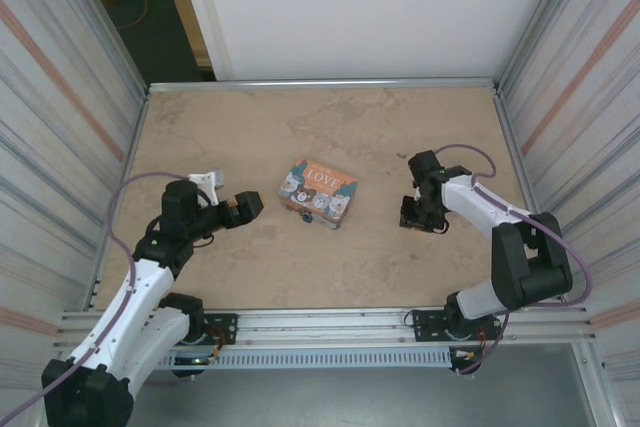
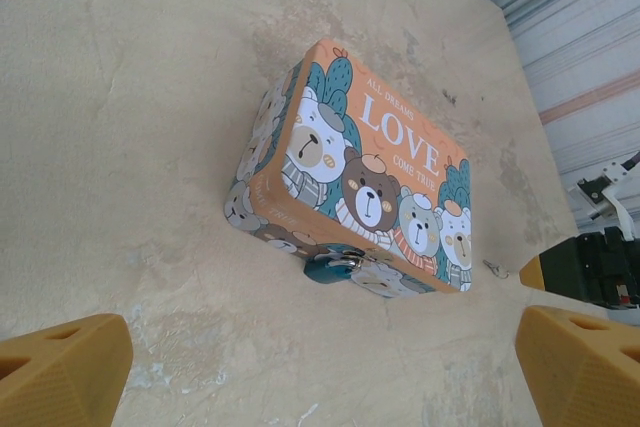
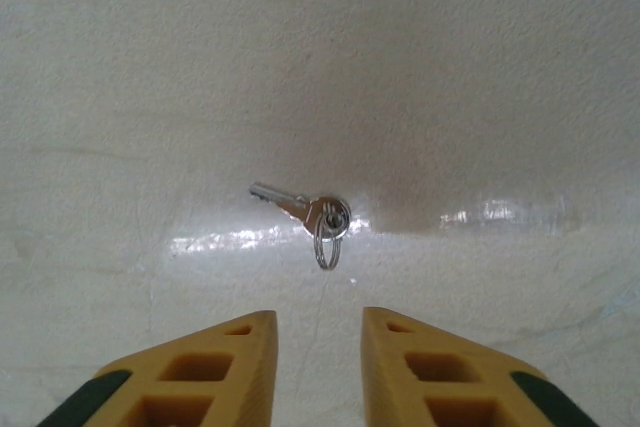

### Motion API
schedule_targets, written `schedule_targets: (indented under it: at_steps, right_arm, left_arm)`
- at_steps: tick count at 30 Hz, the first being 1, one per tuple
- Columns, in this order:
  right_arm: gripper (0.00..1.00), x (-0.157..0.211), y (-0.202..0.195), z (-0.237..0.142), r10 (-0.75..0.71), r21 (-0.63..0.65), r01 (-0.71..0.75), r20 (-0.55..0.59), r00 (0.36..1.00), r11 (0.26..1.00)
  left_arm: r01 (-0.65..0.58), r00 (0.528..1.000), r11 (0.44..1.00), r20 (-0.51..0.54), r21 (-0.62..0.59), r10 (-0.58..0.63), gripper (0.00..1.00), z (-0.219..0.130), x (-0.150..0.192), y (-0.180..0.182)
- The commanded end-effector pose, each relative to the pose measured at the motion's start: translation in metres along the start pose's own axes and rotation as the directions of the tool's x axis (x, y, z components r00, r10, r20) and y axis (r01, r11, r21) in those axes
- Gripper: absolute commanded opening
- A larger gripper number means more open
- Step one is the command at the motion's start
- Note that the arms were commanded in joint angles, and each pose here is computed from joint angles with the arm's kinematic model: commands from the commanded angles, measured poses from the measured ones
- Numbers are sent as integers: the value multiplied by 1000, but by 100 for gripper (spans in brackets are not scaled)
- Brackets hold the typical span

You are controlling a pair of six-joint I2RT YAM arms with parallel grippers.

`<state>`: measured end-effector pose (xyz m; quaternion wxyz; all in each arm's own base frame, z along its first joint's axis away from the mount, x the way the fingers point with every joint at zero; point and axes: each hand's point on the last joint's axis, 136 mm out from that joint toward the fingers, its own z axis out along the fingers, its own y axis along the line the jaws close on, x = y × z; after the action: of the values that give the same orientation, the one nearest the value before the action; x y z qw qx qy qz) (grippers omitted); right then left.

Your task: Unlock the padlock with the key

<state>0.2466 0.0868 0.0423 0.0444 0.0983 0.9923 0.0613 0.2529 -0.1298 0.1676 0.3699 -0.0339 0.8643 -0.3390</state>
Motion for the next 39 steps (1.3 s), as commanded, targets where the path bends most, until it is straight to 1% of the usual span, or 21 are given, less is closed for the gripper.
schedule_targets:
  at_steps: [1,10,24,29,32,35,37,39]
  right_arm:
    - [25,-8,4,0,-3,-9,3,-7,1000,1000]
    - [20,-12,1,12,-1,28,2,-34,999,1000]
    - [12,-7,-12,33,1,105,10,-99,995,994]
    - [6,-8,-14,37,1,110,9,-94,996,994]
    - [0,-12,-13,35,-4,103,12,-73,997,995]
    - [0,-18,-8,25,-18,72,19,-15,1000,997]
    - [0,-23,0,16,-26,15,26,46,999,1000]
    - [0,-29,13,3,-27,-70,36,124,992,997]
  left_arm:
    - [5,1000,1000,-2,-11,-5,99,2,1,3]
    - [11,1000,1000,-14,-10,-11,99,4,3,4]
    - [8,1000,1000,-6,-7,-8,99,2,-1,1]
    - [5,1000,1000,-4,-7,-5,99,2,-2,0]
    - [-1,1000,1000,-1,-5,1,99,0,-3,-1]
    - [-22,1000,1000,11,13,22,99,-2,-7,-6]
    - [-46,999,998,21,46,45,99,-4,-9,-13]
    - [-72,997,993,42,91,68,99,-7,-15,-25]
